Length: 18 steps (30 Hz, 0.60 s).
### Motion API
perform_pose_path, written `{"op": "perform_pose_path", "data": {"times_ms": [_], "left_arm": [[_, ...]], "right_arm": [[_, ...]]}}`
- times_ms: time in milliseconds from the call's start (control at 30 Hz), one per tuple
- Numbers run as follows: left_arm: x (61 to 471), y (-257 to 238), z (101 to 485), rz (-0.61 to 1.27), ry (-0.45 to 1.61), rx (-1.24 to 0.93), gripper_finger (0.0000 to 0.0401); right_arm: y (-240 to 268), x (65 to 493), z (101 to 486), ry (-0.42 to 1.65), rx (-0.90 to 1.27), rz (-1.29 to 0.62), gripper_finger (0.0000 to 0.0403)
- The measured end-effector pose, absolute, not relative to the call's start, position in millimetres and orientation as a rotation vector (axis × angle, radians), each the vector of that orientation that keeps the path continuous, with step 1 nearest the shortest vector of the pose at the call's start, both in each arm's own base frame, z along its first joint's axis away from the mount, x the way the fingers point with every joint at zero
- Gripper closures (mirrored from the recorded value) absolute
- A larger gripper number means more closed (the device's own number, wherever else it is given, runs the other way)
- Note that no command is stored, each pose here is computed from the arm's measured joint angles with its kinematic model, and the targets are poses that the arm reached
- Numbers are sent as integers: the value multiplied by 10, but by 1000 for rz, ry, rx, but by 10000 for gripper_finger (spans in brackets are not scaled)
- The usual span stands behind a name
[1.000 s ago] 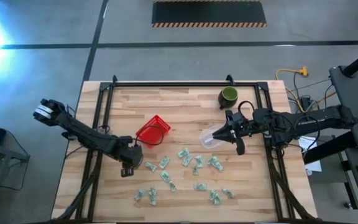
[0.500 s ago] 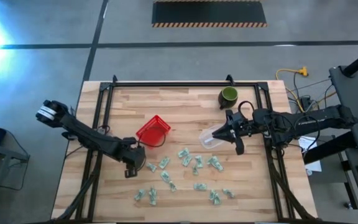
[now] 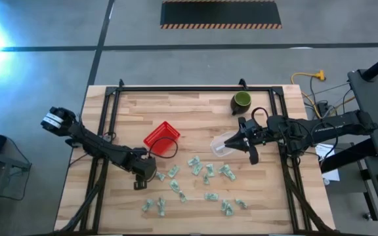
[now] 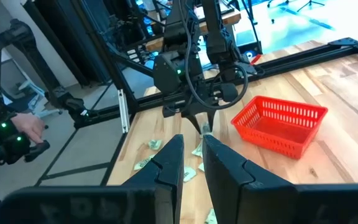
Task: Pick and place items into bin
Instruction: Put the stevia packet into the red bin
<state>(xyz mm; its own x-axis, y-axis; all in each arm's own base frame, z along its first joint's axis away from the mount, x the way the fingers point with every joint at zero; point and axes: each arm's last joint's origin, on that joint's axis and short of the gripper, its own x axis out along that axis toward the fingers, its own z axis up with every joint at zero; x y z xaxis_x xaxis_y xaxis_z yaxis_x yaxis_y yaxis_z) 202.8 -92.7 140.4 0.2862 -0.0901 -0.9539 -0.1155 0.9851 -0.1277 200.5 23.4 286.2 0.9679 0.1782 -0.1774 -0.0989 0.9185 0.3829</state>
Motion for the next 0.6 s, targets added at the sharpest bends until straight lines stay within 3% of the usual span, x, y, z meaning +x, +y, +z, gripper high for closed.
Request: {"op": "perform_pose_path", "data": {"times_ms": [367,600], "left_arm": [[2034,-934,1462,48,1332,-198,272],[2013,-939,1728,175,1411,-41,272]], "right_arm": [[228,2007,2862,207,378,121,351],[227,2007,2862,207,376,120,351]]}}
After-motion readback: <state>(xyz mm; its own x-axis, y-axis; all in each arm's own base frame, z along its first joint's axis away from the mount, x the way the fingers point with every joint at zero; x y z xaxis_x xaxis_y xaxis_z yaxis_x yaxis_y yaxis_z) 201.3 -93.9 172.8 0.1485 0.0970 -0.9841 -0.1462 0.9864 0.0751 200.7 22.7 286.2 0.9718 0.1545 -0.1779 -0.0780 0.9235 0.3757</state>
